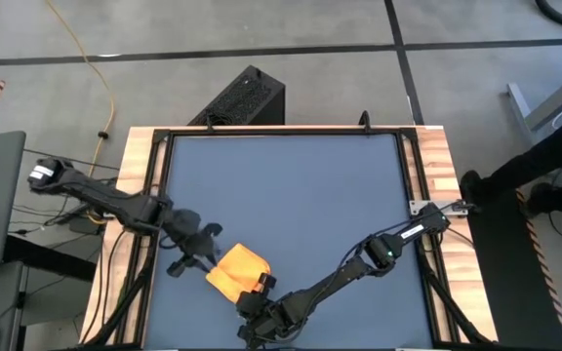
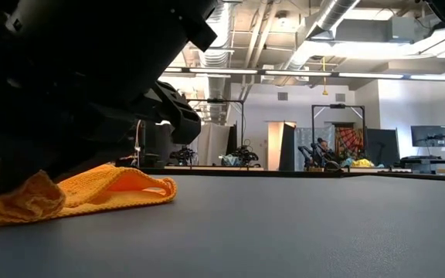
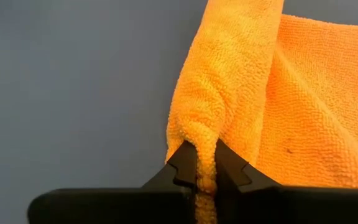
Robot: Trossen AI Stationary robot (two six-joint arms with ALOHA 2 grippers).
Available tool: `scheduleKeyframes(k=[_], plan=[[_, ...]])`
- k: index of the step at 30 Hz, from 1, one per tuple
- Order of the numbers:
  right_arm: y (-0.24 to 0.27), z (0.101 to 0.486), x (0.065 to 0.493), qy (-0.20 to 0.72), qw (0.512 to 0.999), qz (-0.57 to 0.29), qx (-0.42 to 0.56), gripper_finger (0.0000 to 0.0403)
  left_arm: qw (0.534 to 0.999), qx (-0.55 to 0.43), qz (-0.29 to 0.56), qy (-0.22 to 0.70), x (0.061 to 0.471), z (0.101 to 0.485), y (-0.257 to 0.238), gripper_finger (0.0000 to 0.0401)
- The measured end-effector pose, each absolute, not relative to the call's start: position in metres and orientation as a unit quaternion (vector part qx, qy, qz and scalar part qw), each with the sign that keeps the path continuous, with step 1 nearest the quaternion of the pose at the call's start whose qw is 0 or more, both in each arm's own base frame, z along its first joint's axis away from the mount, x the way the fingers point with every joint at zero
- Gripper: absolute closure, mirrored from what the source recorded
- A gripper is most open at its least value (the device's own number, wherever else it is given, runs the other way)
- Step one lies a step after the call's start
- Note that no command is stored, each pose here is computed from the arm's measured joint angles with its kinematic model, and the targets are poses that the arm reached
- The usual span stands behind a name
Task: Roll towel
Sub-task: Roll the orange microfiber towel
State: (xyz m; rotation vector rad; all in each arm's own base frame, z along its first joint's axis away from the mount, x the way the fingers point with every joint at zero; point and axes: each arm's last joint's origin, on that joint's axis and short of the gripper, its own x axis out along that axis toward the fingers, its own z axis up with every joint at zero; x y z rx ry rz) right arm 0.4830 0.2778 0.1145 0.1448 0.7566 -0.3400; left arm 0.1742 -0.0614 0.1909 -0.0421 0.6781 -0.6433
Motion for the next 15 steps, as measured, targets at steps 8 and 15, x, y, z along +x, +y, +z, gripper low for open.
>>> scheduleKeyframes(k=[8, 15], plan=[[0.279, 0.115, 0.484, 0.36, 0.913, -0.165, 0.097, 0.036, 0.886, 0.057, -0.318, 0.333, 0.171, 0.179, -0.09, 0.0294], [0.276, 0.12, 0.491, 0.356, 0.912, -0.145, 0.143, 0.0359, 0.869, 0.123, -0.303, 0.372, 0.174, 0.157, -0.104, 0.0287]])
